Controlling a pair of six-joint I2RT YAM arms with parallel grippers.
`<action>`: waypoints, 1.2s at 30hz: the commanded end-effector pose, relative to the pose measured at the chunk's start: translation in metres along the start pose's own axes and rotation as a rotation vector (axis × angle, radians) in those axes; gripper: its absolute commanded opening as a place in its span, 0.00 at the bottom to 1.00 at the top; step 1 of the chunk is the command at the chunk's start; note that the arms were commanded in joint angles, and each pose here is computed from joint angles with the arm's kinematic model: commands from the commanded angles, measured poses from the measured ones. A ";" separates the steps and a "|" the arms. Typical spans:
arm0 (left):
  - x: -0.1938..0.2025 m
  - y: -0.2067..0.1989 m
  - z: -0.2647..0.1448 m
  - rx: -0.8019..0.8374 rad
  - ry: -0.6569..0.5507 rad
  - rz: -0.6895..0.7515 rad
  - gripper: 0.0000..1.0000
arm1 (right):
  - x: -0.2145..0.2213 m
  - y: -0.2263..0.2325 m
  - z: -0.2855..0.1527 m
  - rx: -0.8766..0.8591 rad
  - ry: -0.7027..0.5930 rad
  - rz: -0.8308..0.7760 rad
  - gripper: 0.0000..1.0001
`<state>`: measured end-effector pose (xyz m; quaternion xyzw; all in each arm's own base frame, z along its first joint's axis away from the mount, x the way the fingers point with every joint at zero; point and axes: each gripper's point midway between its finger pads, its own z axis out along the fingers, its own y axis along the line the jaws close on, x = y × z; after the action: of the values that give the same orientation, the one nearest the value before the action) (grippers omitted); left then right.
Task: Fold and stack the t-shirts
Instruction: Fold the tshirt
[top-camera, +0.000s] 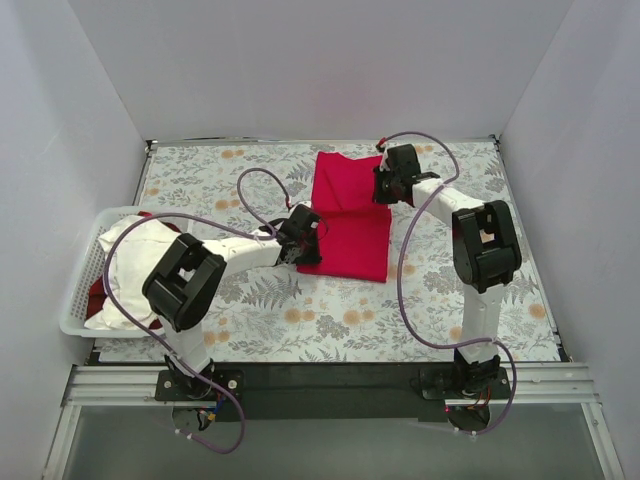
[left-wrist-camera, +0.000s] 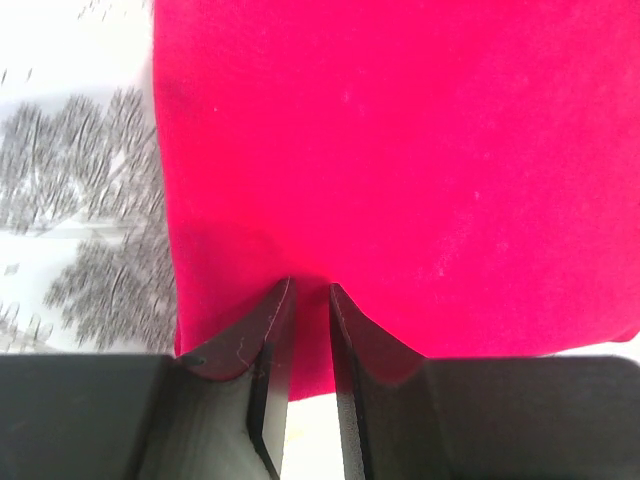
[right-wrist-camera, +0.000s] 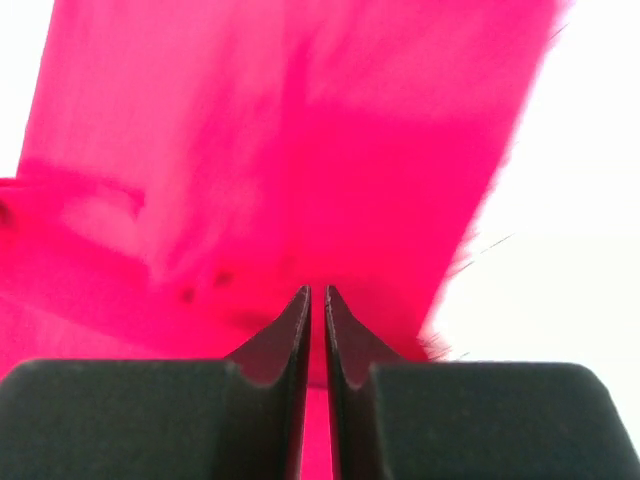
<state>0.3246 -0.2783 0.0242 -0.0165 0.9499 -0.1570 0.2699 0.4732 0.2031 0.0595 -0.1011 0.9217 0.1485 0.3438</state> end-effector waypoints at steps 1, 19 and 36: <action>0.041 0.027 -0.015 -0.071 0.116 0.014 0.19 | -0.061 -0.007 -0.011 -0.003 -0.148 -0.023 0.15; 0.065 0.031 -0.065 -0.011 0.110 -0.092 0.22 | 0.029 0.135 -0.065 -0.735 -0.043 0.047 0.17; -0.074 0.003 -0.057 0.270 -0.166 -0.244 0.23 | 0.038 0.068 -0.073 -0.701 -0.051 0.229 0.18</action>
<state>0.3245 -0.2286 0.0839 -0.1317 0.9106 -0.2575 0.2952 0.3746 0.2443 0.0830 -0.1004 0.8320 0.4749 0.2685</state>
